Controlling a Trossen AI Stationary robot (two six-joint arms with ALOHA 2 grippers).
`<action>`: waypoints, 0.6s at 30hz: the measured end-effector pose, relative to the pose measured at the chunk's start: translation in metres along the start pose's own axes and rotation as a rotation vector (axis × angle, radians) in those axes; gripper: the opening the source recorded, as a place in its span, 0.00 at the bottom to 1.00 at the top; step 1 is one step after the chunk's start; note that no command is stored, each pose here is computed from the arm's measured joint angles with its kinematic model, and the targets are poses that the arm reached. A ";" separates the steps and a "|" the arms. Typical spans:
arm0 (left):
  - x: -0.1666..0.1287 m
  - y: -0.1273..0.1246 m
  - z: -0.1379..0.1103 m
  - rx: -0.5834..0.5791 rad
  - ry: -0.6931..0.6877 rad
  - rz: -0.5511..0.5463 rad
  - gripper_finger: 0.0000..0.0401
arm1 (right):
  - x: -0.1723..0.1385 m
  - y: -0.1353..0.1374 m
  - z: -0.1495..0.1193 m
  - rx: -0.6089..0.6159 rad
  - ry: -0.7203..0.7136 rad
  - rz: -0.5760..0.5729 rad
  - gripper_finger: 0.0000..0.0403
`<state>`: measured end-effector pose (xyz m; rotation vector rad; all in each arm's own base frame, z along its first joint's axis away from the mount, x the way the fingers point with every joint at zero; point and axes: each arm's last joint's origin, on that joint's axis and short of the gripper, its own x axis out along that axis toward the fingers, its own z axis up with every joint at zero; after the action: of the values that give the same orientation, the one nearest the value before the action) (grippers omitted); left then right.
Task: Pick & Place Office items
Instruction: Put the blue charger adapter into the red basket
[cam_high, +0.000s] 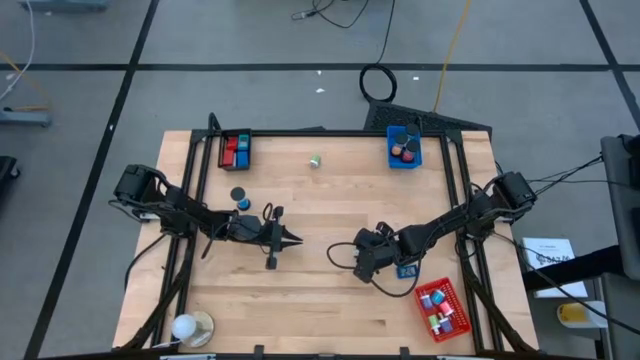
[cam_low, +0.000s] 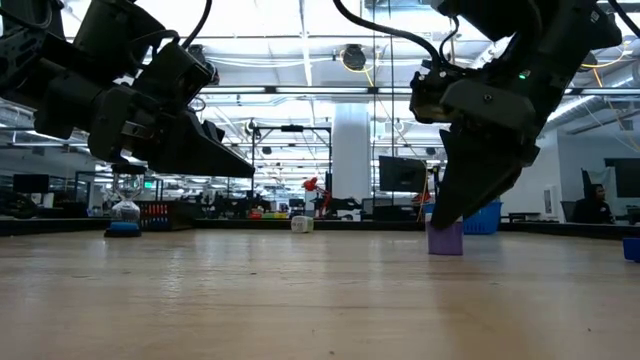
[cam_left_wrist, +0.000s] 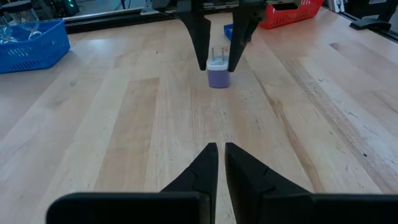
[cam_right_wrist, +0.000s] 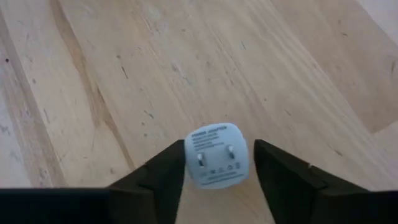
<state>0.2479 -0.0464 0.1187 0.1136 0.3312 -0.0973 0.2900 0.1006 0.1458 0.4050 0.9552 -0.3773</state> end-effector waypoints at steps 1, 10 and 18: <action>0.000 0.000 0.000 0.000 0.000 0.000 0.09 | 0.000 0.000 0.000 -0.004 0.001 0.000 0.43; 0.000 0.000 0.000 0.005 0.000 0.001 0.09 | -0.002 0.000 0.001 -0.012 0.020 0.026 0.32; 0.000 0.000 0.000 0.004 0.000 0.002 0.09 | -0.030 0.022 0.011 -0.001 0.160 0.098 0.33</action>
<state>0.2479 -0.0464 0.1187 0.1179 0.3307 -0.0961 0.2926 0.1180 0.1800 0.4846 1.0864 -0.2581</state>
